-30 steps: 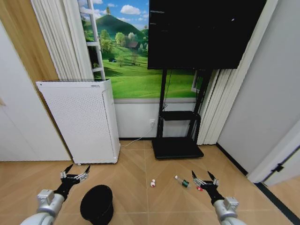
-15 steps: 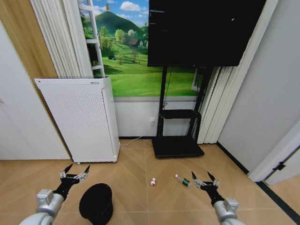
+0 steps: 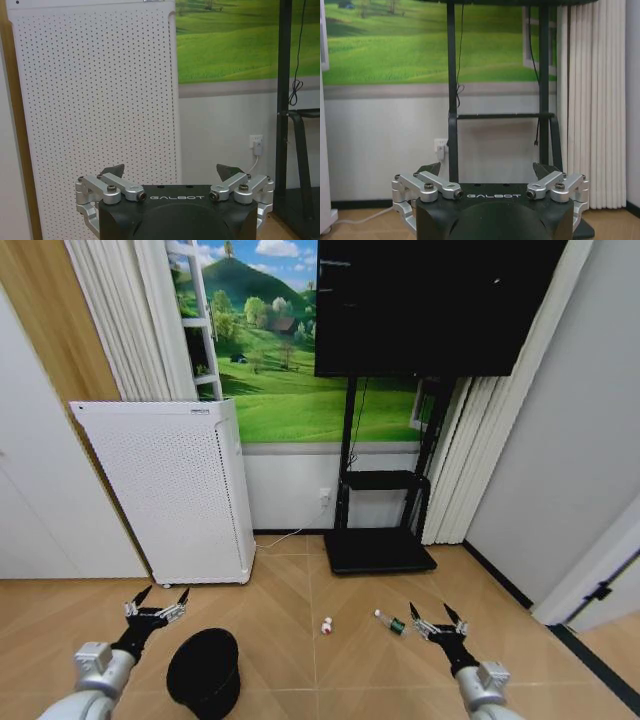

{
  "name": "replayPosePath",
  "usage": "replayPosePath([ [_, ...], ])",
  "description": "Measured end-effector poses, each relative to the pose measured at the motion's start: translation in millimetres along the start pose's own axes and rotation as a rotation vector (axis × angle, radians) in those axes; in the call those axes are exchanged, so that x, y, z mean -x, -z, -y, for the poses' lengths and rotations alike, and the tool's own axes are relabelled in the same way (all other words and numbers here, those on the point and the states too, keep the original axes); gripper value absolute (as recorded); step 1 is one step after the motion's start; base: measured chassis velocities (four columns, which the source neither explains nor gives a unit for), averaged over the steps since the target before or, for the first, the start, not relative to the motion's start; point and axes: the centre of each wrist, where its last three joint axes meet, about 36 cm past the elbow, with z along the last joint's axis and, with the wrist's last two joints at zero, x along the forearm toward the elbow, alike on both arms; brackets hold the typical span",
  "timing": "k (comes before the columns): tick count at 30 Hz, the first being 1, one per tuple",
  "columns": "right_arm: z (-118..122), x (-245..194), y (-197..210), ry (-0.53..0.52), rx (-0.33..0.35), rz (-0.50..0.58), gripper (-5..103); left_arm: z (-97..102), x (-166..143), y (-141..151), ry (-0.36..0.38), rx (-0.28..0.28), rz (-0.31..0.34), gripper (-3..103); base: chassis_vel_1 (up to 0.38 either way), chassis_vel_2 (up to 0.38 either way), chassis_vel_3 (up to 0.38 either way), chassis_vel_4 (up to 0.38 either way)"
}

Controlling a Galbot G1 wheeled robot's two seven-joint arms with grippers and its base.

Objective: Pick up the trash bin and place the garbage on the floor into it.

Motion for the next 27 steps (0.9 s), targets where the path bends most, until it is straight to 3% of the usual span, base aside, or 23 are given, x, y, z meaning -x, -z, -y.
replayPosePath([
  [6, 4, 1, 18, 0.055, 0.014, 0.051, 100, 4.0, 0, 22, -0.040, -0.029, 0.028, 100, 0.000, 0.000, 0.000, 0.000],
  [11, 9, 2, 20, 0.212, 0.027, 0.058, 100, 2.4, 0, 28, -0.131, -0.007, 0.014, 100, 0.000, 0.000, 0.000, 0.000],
  [27, 1, 13, 12, 0.217, 0.009, 0.035, 100, -0.4, -1, 28, -0.125, 0.008, 0.001, 100, 0.000, 0.000, 0.000, 0.000],
])
